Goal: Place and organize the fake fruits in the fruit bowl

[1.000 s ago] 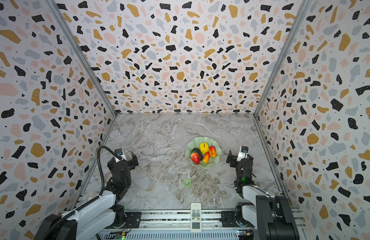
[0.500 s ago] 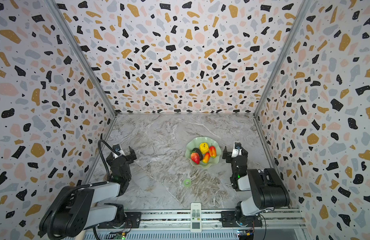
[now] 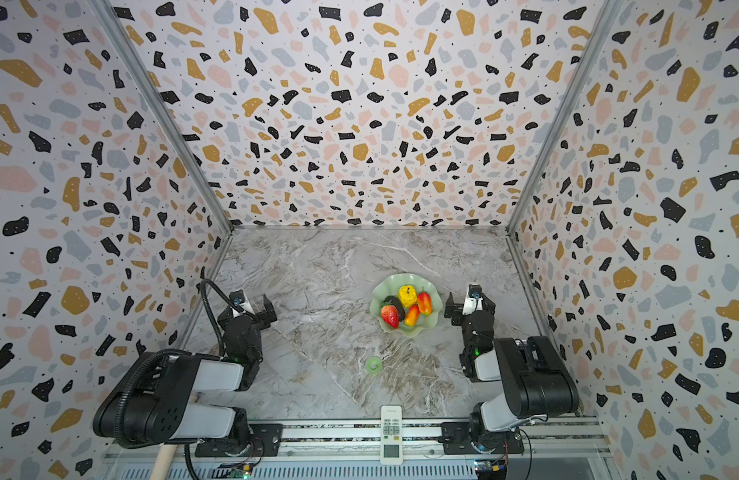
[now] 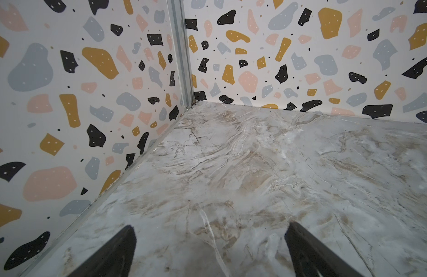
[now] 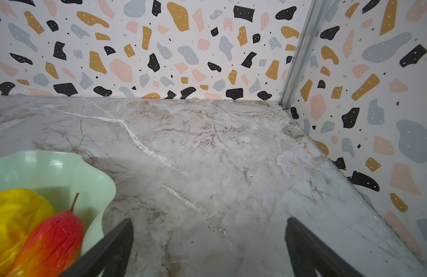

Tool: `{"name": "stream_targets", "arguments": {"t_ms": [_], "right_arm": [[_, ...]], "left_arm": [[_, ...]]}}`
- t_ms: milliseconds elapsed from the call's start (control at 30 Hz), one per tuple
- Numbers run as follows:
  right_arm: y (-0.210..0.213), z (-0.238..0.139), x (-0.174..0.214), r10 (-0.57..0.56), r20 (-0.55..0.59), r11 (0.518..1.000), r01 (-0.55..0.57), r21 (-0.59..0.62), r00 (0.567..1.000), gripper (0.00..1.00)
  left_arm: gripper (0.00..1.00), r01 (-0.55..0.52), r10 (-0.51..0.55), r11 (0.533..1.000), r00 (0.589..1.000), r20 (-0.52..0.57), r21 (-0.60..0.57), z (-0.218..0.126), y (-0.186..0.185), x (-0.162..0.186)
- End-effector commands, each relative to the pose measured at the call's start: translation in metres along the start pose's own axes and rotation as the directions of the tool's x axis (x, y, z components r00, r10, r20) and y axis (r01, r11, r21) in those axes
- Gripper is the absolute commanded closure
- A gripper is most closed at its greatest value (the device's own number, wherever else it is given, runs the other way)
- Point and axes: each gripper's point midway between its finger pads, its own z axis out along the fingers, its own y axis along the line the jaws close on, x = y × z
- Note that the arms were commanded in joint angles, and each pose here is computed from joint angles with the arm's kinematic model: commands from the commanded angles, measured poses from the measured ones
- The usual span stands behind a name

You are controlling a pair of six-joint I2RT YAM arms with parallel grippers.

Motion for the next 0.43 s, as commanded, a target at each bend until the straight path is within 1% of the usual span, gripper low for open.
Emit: {"name": "stream_targets", "arguments": {"t_ms": [0,400], "right_arm": [[-0.0005,0.0013,-0.0099,0.0,0.028,1.0,0.0,0.005,1.0,0.01],[-0.0006,0.0009,-0.0094,-0.004,0.027,1.0,0.004,0.005,1.0,0.01]], "left_arm": [[0.0,0.018,-0.018,1.0,0.998,0.054,0.007,0.0019,-0.0017,-0.017],[0.0,0.018,-0.018,1.0,0.998,0.054,0.007,0.0017,-0.0016,-0.017]]}}
